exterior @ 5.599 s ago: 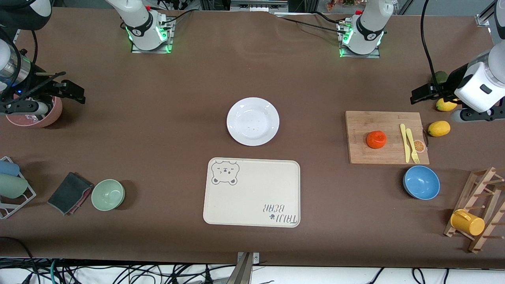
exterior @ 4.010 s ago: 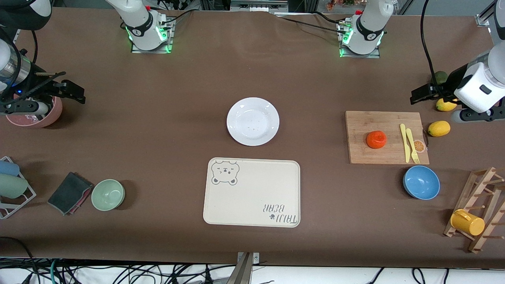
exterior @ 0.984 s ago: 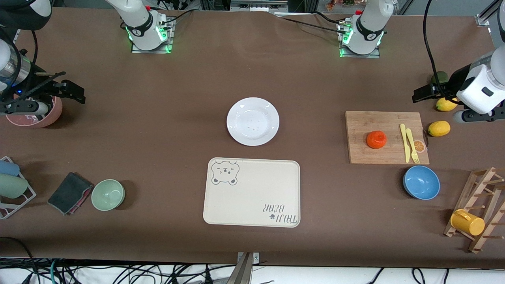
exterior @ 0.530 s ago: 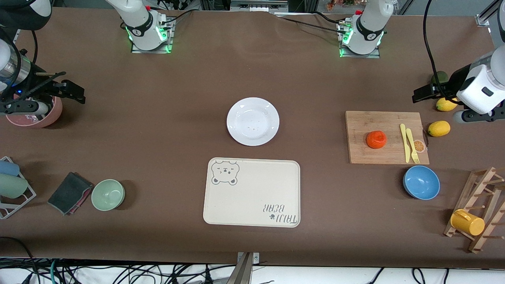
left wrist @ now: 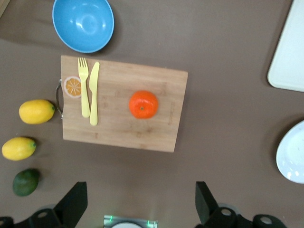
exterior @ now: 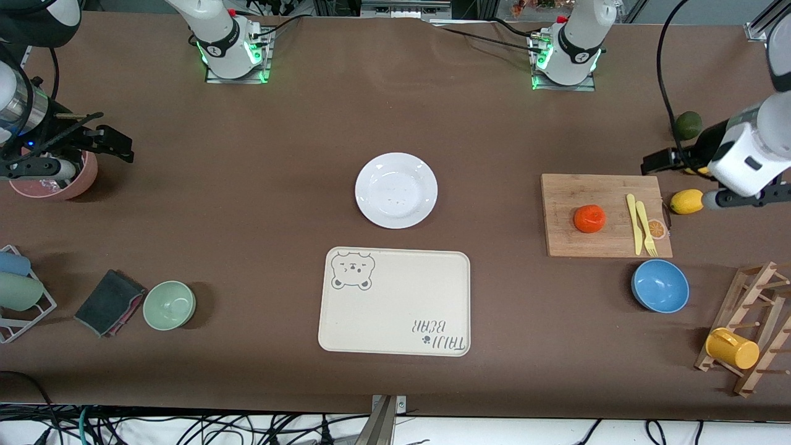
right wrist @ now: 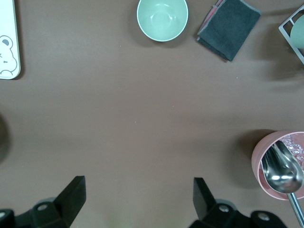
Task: Place orange and plate with both arms
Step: 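Reach the left gripper down to the orange and grasp it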
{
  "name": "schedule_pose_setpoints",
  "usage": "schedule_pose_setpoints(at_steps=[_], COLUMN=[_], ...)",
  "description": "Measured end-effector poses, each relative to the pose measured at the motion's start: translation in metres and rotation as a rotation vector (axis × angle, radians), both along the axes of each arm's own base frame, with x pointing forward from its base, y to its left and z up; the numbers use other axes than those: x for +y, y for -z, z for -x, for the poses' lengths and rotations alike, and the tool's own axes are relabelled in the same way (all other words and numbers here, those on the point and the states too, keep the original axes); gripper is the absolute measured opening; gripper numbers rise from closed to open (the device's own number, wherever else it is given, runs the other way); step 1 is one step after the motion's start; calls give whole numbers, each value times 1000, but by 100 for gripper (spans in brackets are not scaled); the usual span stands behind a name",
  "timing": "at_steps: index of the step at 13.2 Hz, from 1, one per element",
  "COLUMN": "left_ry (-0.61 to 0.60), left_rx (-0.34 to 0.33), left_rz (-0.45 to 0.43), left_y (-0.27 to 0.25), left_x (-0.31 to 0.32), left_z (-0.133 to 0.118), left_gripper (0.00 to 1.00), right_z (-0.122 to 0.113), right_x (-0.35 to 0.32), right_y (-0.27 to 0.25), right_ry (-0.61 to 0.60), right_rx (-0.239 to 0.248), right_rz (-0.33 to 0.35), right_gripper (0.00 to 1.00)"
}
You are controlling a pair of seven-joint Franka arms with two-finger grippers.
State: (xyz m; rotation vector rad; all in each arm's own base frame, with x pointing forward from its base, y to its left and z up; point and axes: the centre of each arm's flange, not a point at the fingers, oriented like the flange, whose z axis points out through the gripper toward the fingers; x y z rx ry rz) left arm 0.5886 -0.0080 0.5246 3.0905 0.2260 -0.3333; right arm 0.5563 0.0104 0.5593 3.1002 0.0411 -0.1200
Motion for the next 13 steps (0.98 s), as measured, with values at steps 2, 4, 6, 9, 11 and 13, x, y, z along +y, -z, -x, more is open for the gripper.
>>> schedule_pose_setpoints(at_steps=[2,4,6,9,11,13], left_ry=[-18,-22,-23,-35,-53,-75], left_rx=[-20,-7,17,27,5,-18], left_rz=[-1,-2,-2,-3,2,22], left_y=[43,83,111,152,178,199], left_x=[8,9,9,15,21,21], left_z=[-10,-14,-18,-24,-20,-14], left_gripper=[100,100,100,100,100,99], right_z=[0,0,0,0,0,0], right_x=[0,0,0,0,0,0], right_y=[0,0,0,1,1,1], right_ry=[0,0,0,0,0,0], right_rx=[0,1,1,2,2,2], right_rz=[0,0,0,0,0,0], right_gripper=[100,100,100,100,100,100])
